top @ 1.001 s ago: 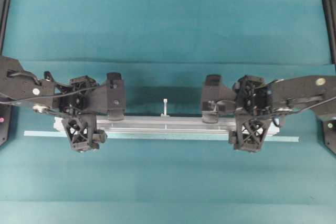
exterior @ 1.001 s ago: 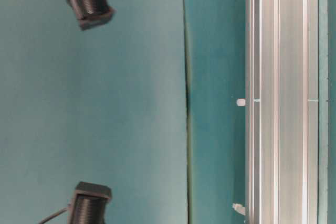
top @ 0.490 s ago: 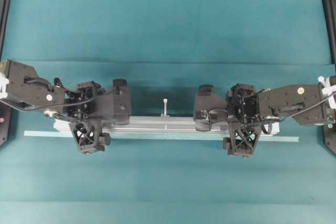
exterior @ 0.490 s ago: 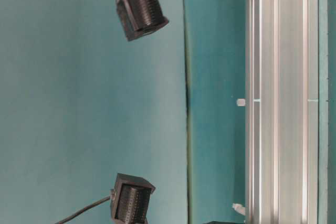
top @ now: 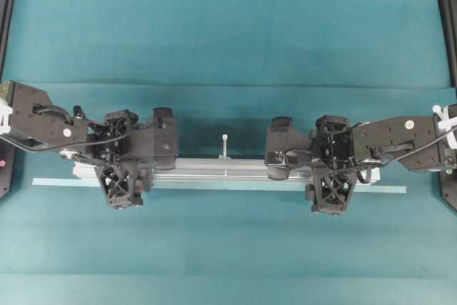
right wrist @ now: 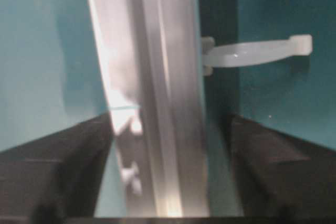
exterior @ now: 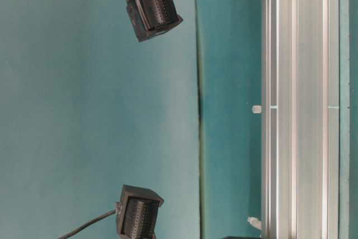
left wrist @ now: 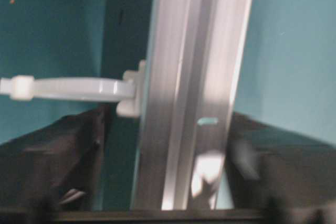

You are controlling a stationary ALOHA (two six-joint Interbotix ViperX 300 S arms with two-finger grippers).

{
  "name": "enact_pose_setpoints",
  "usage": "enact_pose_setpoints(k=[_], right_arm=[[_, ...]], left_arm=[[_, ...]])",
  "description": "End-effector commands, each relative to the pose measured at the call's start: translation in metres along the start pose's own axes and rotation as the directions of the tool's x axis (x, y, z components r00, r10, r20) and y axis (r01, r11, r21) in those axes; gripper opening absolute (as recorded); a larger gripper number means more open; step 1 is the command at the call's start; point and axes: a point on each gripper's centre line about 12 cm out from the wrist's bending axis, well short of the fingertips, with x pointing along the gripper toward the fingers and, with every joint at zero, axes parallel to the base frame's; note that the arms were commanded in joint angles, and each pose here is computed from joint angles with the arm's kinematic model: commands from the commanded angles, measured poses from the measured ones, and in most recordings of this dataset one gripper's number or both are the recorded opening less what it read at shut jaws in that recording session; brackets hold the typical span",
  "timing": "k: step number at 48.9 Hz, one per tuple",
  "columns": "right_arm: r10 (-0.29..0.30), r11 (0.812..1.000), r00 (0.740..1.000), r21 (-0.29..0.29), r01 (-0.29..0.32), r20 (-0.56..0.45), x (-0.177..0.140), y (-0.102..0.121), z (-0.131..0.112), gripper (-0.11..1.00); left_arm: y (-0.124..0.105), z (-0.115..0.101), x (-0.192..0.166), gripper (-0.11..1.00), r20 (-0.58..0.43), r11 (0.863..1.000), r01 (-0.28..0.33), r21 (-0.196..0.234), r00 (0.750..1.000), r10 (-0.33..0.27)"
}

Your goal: Lift the large metal rail with both hands.

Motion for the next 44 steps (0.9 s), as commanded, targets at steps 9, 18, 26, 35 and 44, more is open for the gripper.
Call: enact_pose_setpoints(k=[9, 18, 26, 35, 44], right_arm=[[0.0, 1.0, 1.0, 0.016, 0.0, 0.005, 0.0014, -0.0035, 0.0047, 0.4], [0.005, 0.999, 1.0, 0.032, -0.005, -0.002, 0.0014, -0.0048, 0.0041, 0.4], [0.004, 0.999, 1.0, 0.034, -0.004, -0.002, 0.0014, -0.0052, 0.0042, 0.4], [0.003, 0.999, 1.0, 0.038, -0.003, -0.002, 0.0014, -0.0072, 0.0044, 0.4], [0.004, 0.999, 1.0, 0.042, -0.005, 0.014, -0.006, -0.0076, 0.0093, 0.4]], left_arm=[[-0.0045, 0.0109, -0.0087, 0.37, 0.042, 1.0, 0.008, 0.008, 0.999, -0.009], [-0.0042, 0.0089, -0.0086, 0.37, 0.036, 1.0, 0.007, 0.013, 0.999, -0.008], [-0.0042, 0.0089, -0.0086, 0.37, 0.036, 1.0, 0.007, 0.011, 0.999, -0.008], [-0.0042, 0.0095, -0.0088, 0.37, 0.038, 1.0, 0.007, 0.012, 0.999, -0.007], [-0.0048, 0.0147, -0.0129, 0.37, 0.052, 1.0, 0.009, 0.011, 0.999, -0.009]])
